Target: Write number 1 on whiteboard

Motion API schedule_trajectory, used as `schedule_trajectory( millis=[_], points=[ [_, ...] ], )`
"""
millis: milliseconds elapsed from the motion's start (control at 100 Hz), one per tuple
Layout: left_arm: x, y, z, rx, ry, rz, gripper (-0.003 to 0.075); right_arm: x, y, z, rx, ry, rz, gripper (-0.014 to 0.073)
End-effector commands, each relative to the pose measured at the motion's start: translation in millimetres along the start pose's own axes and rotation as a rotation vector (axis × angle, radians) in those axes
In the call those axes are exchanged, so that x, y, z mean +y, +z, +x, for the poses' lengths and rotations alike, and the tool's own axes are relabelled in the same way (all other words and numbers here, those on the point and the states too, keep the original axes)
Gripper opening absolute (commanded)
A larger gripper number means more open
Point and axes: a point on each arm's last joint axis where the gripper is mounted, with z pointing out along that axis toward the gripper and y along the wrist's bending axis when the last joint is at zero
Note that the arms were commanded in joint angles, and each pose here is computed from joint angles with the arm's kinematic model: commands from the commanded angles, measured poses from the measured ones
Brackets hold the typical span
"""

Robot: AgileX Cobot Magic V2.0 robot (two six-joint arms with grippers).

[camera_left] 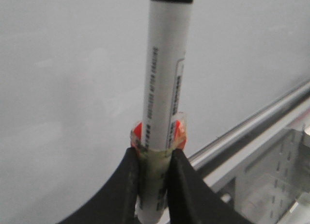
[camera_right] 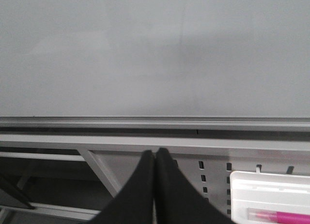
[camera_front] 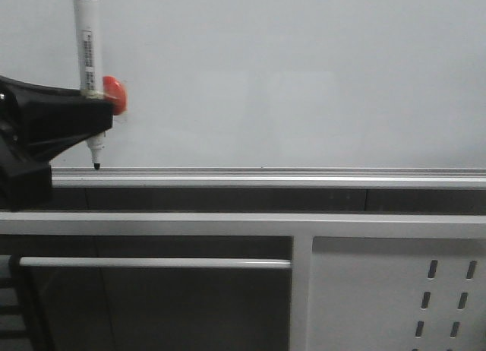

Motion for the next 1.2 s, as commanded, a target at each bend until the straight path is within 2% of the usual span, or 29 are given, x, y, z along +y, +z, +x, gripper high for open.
schedule_trajectory(
  millis=[0, 150, 280, 400, 490, 660, 760, 890, 1010, 1110, 1190],
  points=[
    [-5, 0, -13, -0.069, 0.068, 0.056, -0.0018, 8, -4, -19, -0.091, -0.065, -0.063, -0.0071],
    [-7, -3, -10, 0.09, 0.157, 0.103, -0.0018, 17, -6, -22, -0.088, -0.105, -0.158, -0.0071],
    [-8, -3, -22, 0.161, 0.246, 0.146, -0.0018, 26, -5, -20, -0.061, -0.133, -0.238, -0.0071],
    [-11, -1, -31, 0.289, 0.349, 0.18, -0.0018, 35, 1, -21, -0.021, -0.184, -0.291, -0.0071],
    [-15, 1, -36, 0.382, 0.428, 0.178, -0.0018, 44, 9, -25, 0.016, -0.266, -0.327, -0.0071],
    [-27, 7, -47, 0.508, 0.521, 0.177, -0.0018, 68, 24, -35, 0.073, -0.312, -0.404, -0.0071],
    [-33, 10, -55, 0.531, 0.573, 0.184, -0.0018, 88, 32, -42, 0.062, -0.328, -0.474, -0.0071],
    [-41, 15, -66, 0.484, 0.613, 0.209, -0.0018, 112, 38, -48, 0.057, -0.35, -0.56, -0.0066],
    [-38, 17, -70, 0.497, 0.642, 0.19, -0.0018, 132, 42, -52, 0.076, -0.374, -0.614, 0.0013],
    [-36, 16, -70, 0.517, 0.666, 0.18, -0.0018, 145, 45, -53, 0.068, -0.382, -0.654, 0.0147],
    [-39, 18, -72, 0.48, 0.66, 0.198, -0.0018, 151, 49, -52, 0.06, -0.382, -0.669, 0.0227]
  ],
)
